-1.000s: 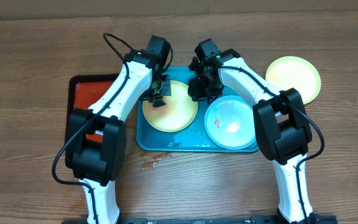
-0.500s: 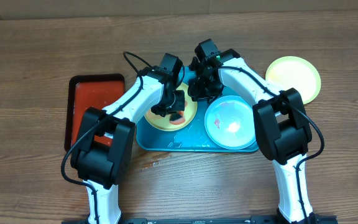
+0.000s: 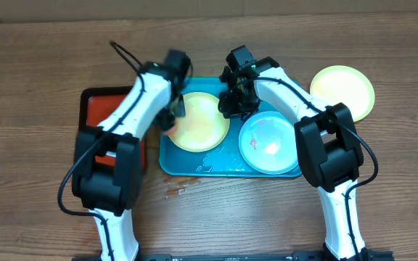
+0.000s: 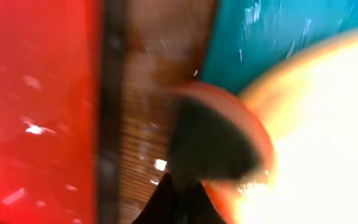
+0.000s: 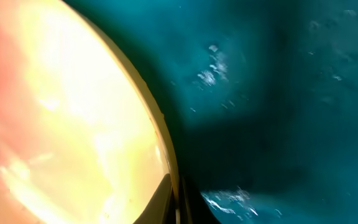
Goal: Clean dirty plates on tray and stack at the side
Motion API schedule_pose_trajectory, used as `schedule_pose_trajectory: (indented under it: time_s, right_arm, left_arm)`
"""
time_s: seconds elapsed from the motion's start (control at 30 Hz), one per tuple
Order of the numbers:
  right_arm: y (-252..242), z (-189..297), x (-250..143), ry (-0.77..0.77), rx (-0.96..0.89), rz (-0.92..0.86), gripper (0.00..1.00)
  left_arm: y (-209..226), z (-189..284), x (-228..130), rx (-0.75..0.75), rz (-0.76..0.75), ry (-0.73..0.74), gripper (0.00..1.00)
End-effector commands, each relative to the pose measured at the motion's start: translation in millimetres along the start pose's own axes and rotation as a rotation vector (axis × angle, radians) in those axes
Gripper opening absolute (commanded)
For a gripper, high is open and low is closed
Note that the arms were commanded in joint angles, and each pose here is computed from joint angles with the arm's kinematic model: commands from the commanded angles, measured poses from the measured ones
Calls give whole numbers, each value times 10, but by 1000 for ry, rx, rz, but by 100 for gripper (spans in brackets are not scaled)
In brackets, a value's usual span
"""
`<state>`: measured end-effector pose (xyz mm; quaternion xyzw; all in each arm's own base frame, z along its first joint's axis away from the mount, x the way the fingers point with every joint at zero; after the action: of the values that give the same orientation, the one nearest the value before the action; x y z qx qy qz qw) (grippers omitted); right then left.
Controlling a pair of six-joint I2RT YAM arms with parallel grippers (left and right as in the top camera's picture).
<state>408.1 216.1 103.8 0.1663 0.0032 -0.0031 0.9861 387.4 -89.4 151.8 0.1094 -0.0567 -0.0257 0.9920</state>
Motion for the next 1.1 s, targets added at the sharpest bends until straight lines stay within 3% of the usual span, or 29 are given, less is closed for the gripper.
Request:
schedule_pose_trajectory:
  time_s: [0.0,0.17,0.43,0.63,0.93,1.07]
  right_arm:
    - [-45,99,90,-67,-93,11,4]
    - [123,444,52,-180,-199,134,4]
    - [640,1120,-276,-581,-649,291,4]
    - [1074,1361,-583,-822,-963,443,4]
    - [1483,1469,-873,-939,-1256,620,4]
    - [1561,1527,-906,-990,-1316,597,4]
  left_arm:
    - [172,287,205,-48,78,-68,4]
    - [551,582,318,-139,176,-102,4]
    - [1194,470,186,-107,320,-15,4]
    - [1465,412,136,-101,388,4,4]
    - [1509,403,127,-99,399,6,4]
    - [1502,404,129,-100,397,5,4]
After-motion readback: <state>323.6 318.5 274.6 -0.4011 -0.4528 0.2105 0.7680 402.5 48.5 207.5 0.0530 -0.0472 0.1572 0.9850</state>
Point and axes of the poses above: each gripper's point midway between its finger pads, its own z axis back along the fingers, its own y axis along the line the jaws close on, x = y × z, the point moved 10 cm from there along z, back along the fingers, and after that the axes turned 15 degrees about -z, right-handed, at the moved point
